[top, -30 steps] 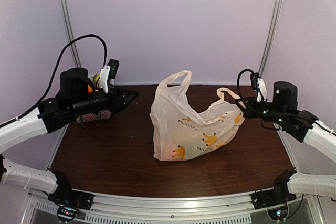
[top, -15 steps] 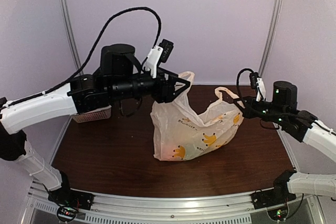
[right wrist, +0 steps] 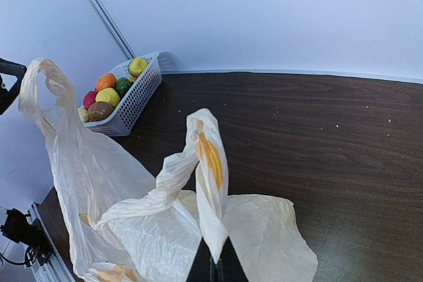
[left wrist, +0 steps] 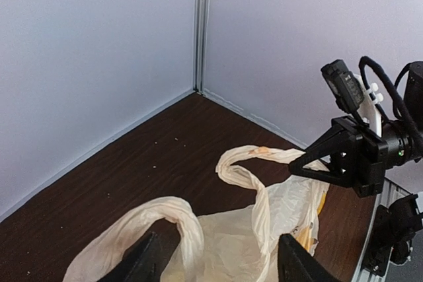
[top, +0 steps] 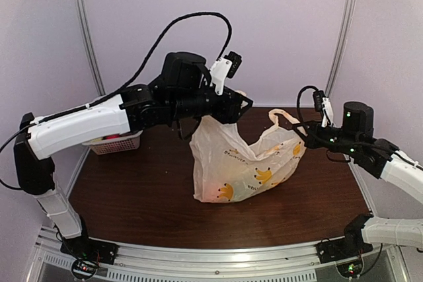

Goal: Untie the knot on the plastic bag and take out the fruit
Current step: Open the bag opening for the takeout bag.

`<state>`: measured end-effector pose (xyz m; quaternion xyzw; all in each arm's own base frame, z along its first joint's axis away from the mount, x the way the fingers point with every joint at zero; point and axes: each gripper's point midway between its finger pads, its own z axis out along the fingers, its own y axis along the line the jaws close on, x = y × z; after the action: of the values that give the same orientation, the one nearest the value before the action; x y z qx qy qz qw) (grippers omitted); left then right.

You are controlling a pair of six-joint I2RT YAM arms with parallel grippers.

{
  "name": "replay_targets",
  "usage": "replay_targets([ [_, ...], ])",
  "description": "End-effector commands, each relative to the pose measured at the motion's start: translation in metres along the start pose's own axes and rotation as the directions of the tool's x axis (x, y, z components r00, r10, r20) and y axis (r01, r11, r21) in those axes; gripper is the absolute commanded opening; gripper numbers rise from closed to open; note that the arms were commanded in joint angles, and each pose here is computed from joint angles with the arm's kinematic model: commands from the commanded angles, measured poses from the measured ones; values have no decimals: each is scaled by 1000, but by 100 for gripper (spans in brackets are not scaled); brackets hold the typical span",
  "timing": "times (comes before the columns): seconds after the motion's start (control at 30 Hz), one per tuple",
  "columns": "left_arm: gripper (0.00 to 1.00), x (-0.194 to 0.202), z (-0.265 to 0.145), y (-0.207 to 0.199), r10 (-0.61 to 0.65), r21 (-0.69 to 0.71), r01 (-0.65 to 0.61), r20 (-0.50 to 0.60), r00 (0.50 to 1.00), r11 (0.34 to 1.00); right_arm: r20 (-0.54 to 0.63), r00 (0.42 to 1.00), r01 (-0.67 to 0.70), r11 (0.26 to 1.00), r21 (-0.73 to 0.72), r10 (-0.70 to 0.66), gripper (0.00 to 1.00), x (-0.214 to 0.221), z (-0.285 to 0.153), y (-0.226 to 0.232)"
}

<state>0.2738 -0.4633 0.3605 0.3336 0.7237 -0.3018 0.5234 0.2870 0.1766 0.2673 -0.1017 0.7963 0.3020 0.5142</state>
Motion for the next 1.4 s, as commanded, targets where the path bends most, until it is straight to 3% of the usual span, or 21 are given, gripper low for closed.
replay_targets([
  [0.0,60,1,7,17,27,-97,-28,-13,1000,995,1,1000,-2,1000,-17,2,0,2,3,1],
  [0.23,52,16,25,18,40,-109,-46,-60,997,993,3,1000,-3,1000,-20,3,0,1,4,1],
  [0.3,41,17,29,20,43,-119,-51,-69,997,992,10,1000,-5,1000,-20,6,0,-1,4,2],
  [0.43,10,18,35,30,37,-125,-45,-70,997,991,53,998,-39,999,36,37,0,-14,6,-7],
  [0.5,0,12,37,45,-8,-106,2,-57,998,994,78,996,-57,996,71,51,0,-28,12,-11],
  [0.6,0,-5,33,69,-41,-82,40,-18,999,996,97,994,-57,993,106,47,0,-51,27,-14],
  [0.77,0,-68,8,93,51,-39,-47,109,993,998,162,986,1,985,175,-29,0,-115,46,-18],
  [0.9,0,-122,-28,113,125,-4,-128,245,961,992,310,946,48,987,151,-94,0,-183,26,-2],
  [1.0,0,-128,-51,109,240,-5,-249,296,925,968,407,903,116,990,81,-139,0,-204,-1,23],
  [1.17,0,-76,-74,100,245,23,-266,318,916,964,369,926,99,994,-40,-77,0,-147,-10,31],
  [1.37,3,46,-68,117,77,1,-78,129,989,997,162,987,20,985,-174,9,0,-16,10,37],
])
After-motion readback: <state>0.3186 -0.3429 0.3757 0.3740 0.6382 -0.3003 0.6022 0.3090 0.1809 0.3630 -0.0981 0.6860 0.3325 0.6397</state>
